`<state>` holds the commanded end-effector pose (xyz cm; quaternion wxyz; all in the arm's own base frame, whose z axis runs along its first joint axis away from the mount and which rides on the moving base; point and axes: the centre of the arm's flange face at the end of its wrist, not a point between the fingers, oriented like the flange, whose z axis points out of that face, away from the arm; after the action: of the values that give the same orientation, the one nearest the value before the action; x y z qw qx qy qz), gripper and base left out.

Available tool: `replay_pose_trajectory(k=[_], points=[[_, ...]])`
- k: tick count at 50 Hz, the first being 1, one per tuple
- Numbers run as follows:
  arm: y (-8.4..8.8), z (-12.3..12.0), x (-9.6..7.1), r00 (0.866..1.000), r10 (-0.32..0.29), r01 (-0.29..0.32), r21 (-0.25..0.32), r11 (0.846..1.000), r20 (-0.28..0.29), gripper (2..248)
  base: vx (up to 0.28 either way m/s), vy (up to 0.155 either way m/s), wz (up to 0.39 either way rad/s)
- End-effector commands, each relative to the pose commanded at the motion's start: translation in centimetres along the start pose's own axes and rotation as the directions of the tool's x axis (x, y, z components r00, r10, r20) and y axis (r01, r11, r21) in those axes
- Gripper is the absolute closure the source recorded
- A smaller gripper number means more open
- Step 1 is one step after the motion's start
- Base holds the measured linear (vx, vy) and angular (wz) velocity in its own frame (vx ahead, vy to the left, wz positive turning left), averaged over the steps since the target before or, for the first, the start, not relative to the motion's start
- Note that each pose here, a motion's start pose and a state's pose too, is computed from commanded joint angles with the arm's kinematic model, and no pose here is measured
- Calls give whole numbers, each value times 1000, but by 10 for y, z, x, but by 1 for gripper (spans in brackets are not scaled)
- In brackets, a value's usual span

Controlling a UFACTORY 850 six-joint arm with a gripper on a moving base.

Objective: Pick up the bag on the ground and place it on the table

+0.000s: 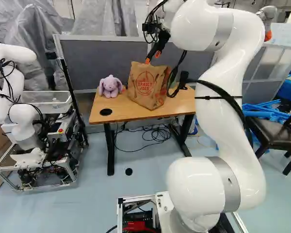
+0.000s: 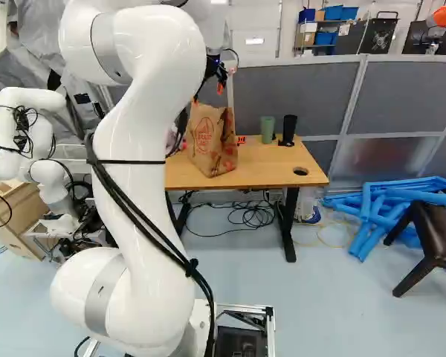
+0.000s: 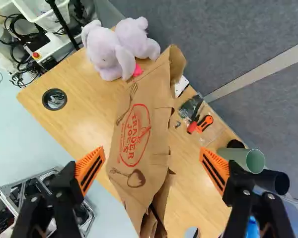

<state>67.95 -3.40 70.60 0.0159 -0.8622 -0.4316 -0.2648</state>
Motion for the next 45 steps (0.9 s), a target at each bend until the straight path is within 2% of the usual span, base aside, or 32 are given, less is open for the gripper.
replay_pose_trajectory(k=[19,45], points=[[-2,-25,8,1000,-13,12,-32,999,-23,3,0,0,0],[-2,-26,8,1000,-13,12,-34,999,-24,3,-1,0,0]])
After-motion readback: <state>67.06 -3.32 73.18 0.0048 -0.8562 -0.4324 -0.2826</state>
